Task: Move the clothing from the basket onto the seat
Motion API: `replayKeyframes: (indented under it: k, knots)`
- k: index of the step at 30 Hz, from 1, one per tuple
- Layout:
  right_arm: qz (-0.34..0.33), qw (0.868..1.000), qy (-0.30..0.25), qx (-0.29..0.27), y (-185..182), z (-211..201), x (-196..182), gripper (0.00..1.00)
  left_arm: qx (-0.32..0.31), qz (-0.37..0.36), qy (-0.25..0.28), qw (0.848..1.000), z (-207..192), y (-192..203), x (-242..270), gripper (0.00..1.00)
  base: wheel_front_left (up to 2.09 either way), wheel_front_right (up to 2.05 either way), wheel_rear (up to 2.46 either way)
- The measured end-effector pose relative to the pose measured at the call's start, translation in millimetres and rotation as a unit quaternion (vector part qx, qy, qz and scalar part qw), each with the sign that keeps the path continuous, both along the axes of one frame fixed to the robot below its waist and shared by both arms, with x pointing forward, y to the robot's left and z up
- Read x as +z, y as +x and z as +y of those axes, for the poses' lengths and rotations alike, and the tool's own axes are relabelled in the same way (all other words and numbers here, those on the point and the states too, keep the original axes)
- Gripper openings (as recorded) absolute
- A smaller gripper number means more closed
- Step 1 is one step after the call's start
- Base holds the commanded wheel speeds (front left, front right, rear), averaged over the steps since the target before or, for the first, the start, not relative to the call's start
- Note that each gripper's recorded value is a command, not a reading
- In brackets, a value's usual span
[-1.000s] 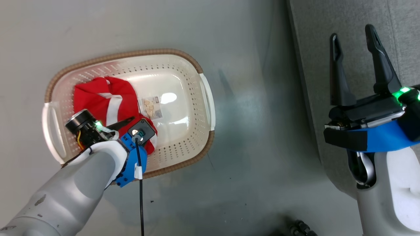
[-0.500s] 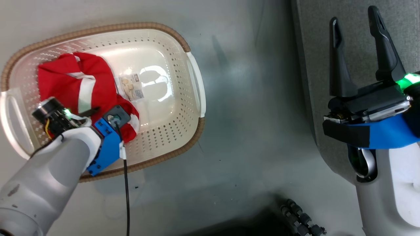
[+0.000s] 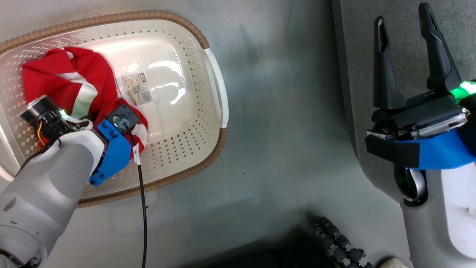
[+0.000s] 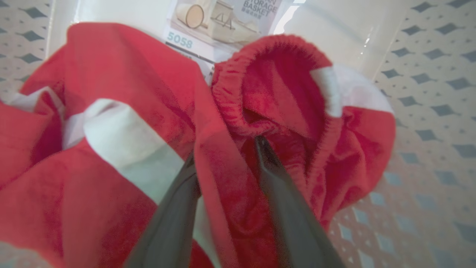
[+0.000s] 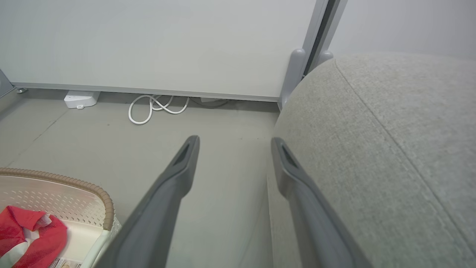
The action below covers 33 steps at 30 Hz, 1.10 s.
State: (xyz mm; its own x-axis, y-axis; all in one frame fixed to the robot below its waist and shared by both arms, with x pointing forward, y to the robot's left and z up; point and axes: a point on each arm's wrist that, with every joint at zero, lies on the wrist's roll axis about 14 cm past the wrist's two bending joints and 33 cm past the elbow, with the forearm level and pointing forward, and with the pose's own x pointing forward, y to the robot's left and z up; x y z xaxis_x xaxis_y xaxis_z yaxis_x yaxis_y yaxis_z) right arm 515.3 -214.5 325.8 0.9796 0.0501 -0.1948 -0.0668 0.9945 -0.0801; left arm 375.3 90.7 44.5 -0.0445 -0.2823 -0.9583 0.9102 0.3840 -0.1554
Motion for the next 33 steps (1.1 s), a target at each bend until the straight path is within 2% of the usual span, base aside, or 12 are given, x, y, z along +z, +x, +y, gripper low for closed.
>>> replayKeyframes:
  k: [9, 13, 23, 33]
  knots:
    - [-0.010, 1.000, 0.003, 0.002, 3.6, 2.8, 6.6, 1.00, 0.006, -0.002, -0.003, 1.000, -2.8, 0.8, 4.4, 0.00, 0.00, 0.00, 0.00]
    - [-0.022, 1.000, 0.005, 0.003, 7.5, 4.6, 14.8, 1.00, 0.017, -0.011, -0.023, 1.000, -9.5, 4.0, 13.3, 0.00, 0.00, 0.00, 0.00]
    - [-0.057, 0.998, 0.010, 0.009, 13.3, 8.9, 47.9, 1.00, 0.050, -0.054, -0.096, 0.993, -41.7, 23.2, 58.5, 0.00, 0.00, 0.00, 0.00]
    - [-0.091, 0.996, 0.018, 0.014, 8.4, 14.2, 86.5, 1.00, 0.107, -0.114, -0.180, 0.971, -68.1, 44.5, 124.2, 0.00, 0.00, 0.00, 0.00]
